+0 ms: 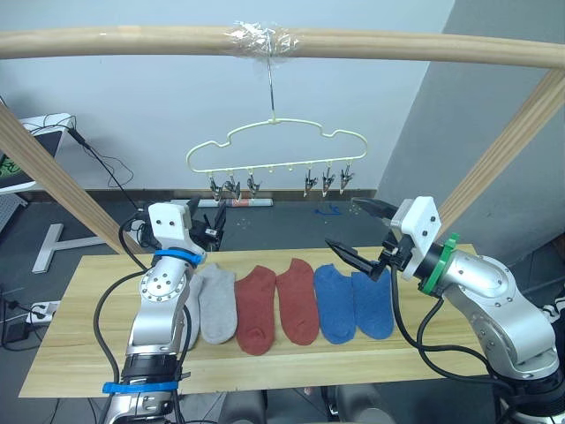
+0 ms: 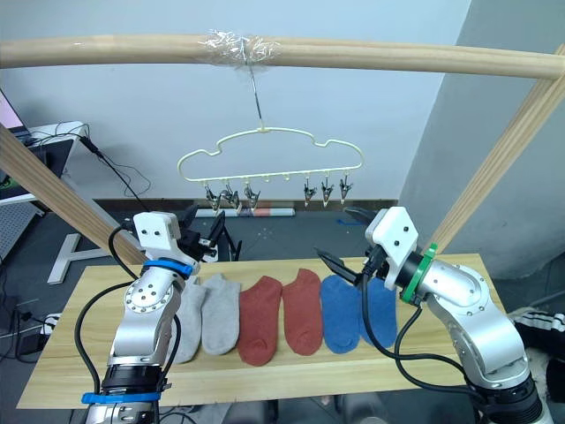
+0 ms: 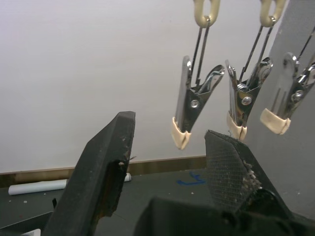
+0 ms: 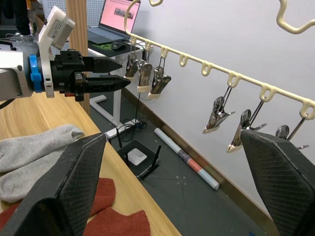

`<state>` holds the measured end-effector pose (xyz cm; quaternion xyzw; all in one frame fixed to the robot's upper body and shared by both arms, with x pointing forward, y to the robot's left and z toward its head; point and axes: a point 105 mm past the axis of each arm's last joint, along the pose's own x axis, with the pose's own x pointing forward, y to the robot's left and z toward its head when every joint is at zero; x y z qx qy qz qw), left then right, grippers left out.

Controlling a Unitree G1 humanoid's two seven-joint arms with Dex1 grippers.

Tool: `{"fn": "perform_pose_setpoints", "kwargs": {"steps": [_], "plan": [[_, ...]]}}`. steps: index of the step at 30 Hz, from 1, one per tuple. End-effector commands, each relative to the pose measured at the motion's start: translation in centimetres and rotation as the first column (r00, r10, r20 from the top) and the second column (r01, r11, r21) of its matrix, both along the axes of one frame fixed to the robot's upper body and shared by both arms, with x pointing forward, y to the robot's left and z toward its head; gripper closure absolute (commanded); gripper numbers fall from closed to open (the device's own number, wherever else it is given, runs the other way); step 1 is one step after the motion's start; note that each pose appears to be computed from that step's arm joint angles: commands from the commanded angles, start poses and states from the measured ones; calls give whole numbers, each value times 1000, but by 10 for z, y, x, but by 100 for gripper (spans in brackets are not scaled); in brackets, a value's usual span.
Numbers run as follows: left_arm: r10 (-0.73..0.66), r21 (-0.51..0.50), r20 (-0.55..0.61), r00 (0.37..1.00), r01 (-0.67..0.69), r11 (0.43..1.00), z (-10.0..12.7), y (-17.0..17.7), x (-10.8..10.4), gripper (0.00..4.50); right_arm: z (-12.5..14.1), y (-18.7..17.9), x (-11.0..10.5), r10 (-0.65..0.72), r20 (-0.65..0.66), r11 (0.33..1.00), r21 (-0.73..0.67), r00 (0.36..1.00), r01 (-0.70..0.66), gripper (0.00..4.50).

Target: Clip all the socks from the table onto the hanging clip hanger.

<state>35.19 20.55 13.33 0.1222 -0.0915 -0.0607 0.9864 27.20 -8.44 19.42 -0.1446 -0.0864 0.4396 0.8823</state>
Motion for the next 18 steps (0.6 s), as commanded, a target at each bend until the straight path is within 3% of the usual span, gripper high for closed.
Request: {"fn": "perform_pose_setpoints", "kwargs": {"steps": [1,18], "plan": [[3,0,68,998,-3,1000,19,-4,0,174,10,8,-4,50,34,999,12,998,-50,0],[19,-38,145,989,-13,999,40,-17,10,174,15,21,-2,144,38,990,5,989,-144,0]]}}
